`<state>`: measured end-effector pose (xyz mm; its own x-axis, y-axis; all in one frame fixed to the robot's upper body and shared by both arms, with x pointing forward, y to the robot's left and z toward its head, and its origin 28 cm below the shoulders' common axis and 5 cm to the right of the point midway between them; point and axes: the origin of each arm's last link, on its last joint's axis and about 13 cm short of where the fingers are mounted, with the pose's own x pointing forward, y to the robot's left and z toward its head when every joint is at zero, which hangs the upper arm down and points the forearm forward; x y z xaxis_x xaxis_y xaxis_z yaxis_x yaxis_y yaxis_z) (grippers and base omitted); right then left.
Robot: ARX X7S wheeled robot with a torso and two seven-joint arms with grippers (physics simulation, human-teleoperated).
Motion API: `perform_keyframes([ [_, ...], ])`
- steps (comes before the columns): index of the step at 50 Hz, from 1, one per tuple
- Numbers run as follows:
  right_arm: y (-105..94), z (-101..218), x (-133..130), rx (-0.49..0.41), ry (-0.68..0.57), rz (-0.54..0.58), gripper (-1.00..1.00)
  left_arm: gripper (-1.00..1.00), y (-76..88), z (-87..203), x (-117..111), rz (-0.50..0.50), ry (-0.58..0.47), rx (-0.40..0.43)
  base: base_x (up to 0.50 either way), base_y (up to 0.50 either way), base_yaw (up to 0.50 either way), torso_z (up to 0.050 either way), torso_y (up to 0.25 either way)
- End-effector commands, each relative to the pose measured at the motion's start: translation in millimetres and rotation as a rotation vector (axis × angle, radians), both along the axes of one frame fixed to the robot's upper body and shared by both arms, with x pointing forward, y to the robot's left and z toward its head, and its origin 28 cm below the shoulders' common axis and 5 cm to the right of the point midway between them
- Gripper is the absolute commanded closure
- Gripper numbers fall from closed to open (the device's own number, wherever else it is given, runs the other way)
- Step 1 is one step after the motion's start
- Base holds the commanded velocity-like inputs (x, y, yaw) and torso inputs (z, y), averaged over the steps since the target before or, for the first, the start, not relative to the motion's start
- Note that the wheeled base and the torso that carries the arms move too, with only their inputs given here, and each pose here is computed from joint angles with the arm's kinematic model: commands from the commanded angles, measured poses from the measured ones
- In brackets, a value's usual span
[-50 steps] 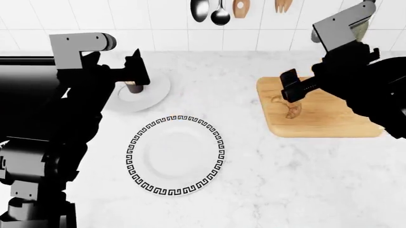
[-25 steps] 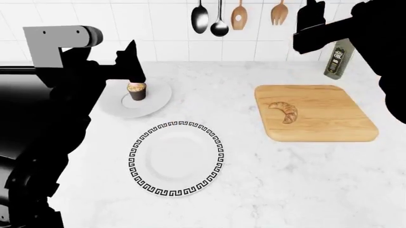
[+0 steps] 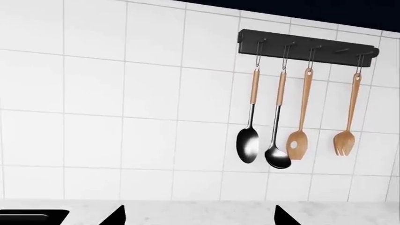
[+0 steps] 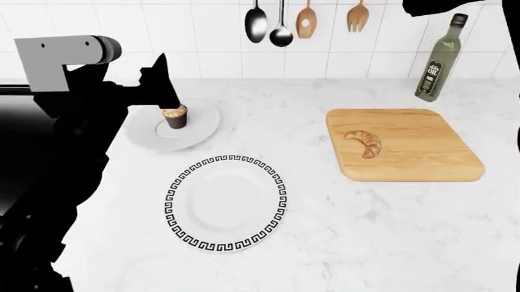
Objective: From the different types of pastries on the counter, select a croissant and place it on the cutting board. Then retrieve a jar of jam from the cabinet and place it alongside the croissant on the cutting board.
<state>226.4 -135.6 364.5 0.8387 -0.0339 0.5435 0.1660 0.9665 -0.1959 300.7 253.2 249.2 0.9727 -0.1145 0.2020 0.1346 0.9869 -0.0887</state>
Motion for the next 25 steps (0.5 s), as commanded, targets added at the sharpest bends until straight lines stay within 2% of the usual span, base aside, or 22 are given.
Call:
perform_keyframes([
  [1, 7.1, 14.4, -22.6, 0.001, -0.185, -0.052, -1.0, -1.0, -0.4, 0.8, -2.9, -0.003, -0.003, 0.002, 0.0, 0.0, 0.0, 0.0, 0.0],
  [14, 12.2, 62.3, -2.2, 0.038, -0.259, -0.084, -1.0, -1.0, 0.6, -1.8, -0.8, -0.003, 0.001, -0.012, 0.0, 0.0, 0.0, 0.0, 0.0],
  [25, 6.7, 85.8, 41.2, 0.124, -0.156, -0.053, -1.0, -1.0, 1.7, -1.8, -0.8, -0.007, -0.002, -0.007, 0.0, 0.0, 0.0, 0.0, 0.0],
])
